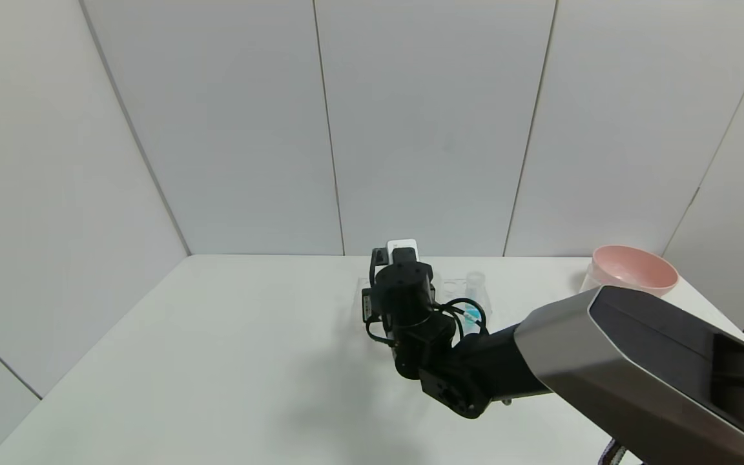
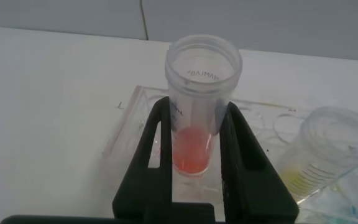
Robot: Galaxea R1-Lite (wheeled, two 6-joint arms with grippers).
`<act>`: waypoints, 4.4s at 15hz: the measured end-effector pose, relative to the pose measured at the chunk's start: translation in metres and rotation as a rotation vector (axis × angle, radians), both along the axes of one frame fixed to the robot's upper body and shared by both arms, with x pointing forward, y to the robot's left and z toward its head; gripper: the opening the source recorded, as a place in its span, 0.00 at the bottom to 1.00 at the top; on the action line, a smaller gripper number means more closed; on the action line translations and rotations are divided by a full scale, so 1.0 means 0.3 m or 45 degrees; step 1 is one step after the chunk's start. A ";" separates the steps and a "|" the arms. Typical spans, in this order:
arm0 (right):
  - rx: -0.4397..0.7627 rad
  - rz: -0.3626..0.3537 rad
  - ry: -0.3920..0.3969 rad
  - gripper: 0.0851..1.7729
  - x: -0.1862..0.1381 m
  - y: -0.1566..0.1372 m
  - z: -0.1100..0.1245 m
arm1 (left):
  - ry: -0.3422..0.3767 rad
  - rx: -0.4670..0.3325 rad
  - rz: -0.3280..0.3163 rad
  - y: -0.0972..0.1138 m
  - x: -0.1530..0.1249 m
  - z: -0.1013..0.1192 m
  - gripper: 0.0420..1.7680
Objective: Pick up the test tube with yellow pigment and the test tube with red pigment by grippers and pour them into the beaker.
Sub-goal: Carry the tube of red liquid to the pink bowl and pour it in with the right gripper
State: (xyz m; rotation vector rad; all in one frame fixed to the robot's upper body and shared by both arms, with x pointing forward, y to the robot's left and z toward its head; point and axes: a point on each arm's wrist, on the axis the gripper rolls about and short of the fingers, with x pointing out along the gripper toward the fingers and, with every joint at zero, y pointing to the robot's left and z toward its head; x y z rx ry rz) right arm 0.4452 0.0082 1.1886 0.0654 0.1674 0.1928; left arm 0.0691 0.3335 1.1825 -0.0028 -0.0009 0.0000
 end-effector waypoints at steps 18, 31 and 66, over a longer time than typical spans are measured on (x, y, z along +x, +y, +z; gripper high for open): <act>-0.086 -0.227 -0.143 0.25 0.039 -0.561 0.373 | 0.000 0.000 0.000 0.000 0.000 0.000 1.00; -0.319 -0.268 -0.102 0.25 -0.038 -1.435 0.384 | 0.000 0.000 0.000 0.000 0.000 0.000 1.00; -1.608 0.086 -0.420 0.25 0.082 -1.513 0.115 | 0.000 0.000 0.000 0.000 0.000 0.000 1.00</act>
